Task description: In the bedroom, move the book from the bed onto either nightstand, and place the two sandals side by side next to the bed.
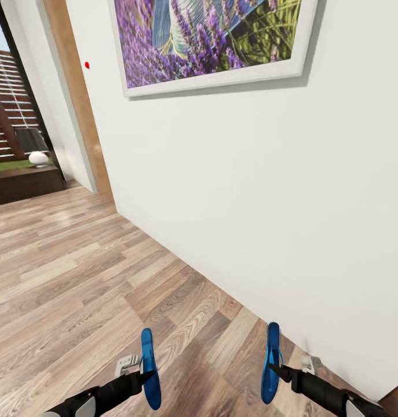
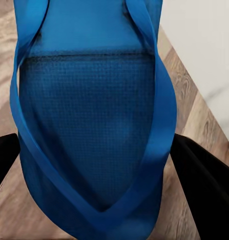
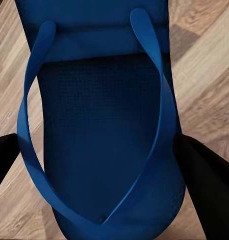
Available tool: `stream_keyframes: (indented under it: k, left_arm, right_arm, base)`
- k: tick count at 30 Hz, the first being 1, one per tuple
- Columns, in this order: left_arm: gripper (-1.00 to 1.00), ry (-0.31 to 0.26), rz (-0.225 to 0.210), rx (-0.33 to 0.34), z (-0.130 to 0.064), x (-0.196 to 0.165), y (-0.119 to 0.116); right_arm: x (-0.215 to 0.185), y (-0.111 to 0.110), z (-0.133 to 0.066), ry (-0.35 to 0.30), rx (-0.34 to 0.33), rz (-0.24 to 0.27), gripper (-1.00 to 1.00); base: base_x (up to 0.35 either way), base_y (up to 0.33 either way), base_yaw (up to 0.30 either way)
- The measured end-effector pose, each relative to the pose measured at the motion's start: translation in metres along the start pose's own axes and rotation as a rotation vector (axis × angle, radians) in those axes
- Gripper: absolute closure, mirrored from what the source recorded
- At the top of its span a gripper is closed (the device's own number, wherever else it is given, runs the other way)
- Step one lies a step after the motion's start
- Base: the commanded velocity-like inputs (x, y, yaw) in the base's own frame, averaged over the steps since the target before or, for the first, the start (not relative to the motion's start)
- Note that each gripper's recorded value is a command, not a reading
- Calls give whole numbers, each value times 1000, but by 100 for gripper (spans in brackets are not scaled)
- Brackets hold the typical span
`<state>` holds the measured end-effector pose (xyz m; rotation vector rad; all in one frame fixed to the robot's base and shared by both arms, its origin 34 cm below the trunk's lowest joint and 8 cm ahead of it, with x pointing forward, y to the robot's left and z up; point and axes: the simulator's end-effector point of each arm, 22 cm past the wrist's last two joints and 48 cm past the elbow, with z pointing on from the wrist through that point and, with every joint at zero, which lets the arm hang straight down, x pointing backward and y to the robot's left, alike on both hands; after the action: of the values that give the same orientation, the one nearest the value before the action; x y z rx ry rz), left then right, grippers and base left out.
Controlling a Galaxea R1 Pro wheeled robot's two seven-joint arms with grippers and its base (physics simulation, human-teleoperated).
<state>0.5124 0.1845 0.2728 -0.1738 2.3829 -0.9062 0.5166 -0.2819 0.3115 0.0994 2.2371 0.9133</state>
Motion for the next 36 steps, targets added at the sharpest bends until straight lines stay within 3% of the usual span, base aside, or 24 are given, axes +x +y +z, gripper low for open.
stream_keyframes:
  k: [29, 36]
  left_arm:
    - [100, 0, 0, 0, 0, 0, 0]
    - [100, -1, 0, -1, 0, 0, 1]
  right_arm:
    - [0, 0, 0, 1, 1, 1, 100]
    - [3, 0, 1, 8, 0, -2, 100]
  base:
    - [0, 0, 258]
    - [0, 0, 66]
